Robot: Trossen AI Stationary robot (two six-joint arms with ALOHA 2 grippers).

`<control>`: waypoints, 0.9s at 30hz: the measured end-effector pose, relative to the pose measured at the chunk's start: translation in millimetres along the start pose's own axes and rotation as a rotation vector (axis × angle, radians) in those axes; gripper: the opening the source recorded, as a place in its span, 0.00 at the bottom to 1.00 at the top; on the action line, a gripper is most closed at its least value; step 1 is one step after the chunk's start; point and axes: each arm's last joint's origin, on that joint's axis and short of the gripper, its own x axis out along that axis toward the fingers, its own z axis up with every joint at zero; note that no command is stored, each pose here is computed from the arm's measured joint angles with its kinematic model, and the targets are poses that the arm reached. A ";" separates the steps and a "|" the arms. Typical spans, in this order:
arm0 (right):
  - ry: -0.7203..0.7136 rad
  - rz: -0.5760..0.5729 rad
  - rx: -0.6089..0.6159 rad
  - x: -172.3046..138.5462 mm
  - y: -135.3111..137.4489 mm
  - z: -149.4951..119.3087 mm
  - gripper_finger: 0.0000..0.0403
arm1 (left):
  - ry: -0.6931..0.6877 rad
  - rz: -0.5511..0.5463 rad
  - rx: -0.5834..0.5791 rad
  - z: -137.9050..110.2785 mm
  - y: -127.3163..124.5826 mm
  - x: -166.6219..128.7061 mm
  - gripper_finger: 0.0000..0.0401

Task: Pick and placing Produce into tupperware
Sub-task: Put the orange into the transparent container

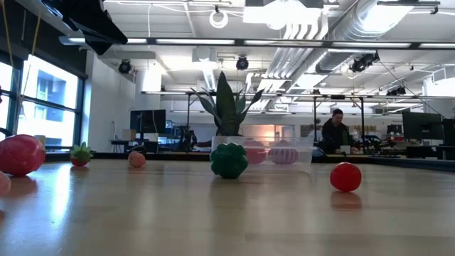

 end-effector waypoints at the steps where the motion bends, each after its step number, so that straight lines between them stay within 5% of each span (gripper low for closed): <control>1: 0.002 0.004 0.005 0.0 0.3 -0.2 0.73 | 0.000 0.000 0.000 0.0 0.0 0.1 0.00; 27: 0.049 0.077 0.035 25.8 -5.1 5.8 0.73 | 0.000 0.000 0.000 0.0 0.0 0.1 0.00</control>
